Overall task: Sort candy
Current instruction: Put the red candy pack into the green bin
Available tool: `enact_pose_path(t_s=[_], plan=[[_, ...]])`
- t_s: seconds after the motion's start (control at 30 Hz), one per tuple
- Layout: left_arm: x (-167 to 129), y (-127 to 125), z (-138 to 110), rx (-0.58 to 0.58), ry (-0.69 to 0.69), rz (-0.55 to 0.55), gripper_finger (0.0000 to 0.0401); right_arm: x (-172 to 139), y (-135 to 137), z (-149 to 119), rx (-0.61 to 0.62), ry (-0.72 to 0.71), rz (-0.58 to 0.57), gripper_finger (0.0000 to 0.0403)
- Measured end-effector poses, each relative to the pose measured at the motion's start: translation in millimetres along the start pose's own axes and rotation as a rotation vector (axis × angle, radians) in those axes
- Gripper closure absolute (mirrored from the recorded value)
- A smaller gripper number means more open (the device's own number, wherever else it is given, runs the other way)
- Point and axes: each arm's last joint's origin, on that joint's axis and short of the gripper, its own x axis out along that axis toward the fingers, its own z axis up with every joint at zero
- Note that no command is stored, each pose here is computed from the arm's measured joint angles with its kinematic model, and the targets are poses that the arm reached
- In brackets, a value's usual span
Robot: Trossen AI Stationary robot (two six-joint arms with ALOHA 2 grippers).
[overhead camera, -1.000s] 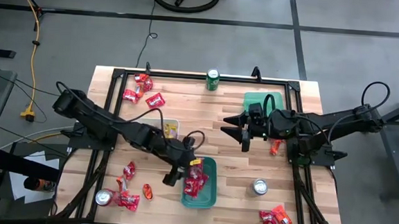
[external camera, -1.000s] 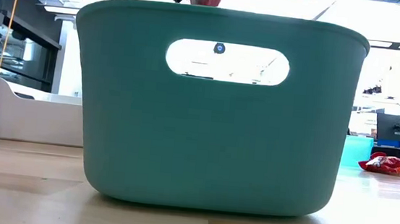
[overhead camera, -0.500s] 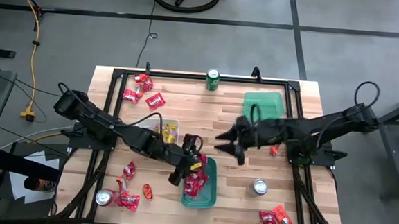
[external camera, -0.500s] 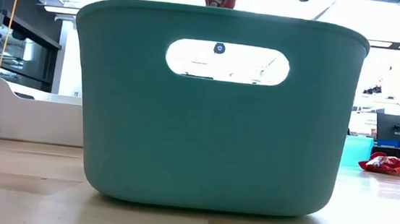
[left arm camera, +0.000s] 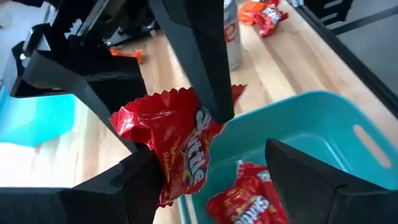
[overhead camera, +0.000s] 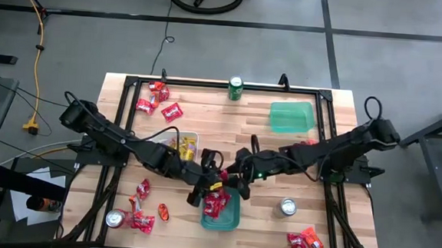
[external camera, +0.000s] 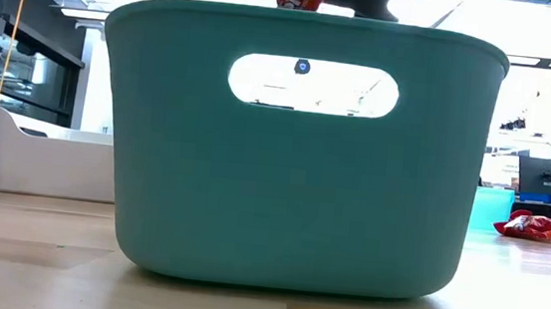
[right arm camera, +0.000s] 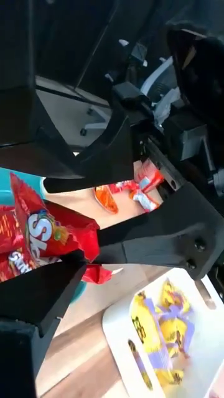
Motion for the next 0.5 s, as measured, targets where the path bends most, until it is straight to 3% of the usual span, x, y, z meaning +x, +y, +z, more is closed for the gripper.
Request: enact_pose_path(t_s=[0.5], plan=[[-1, -1, 1, 0.058, -0.006, -0.042, 0.0144, -2, 19, -9, 0.025, -0.021, 0.058, 0.0182]])
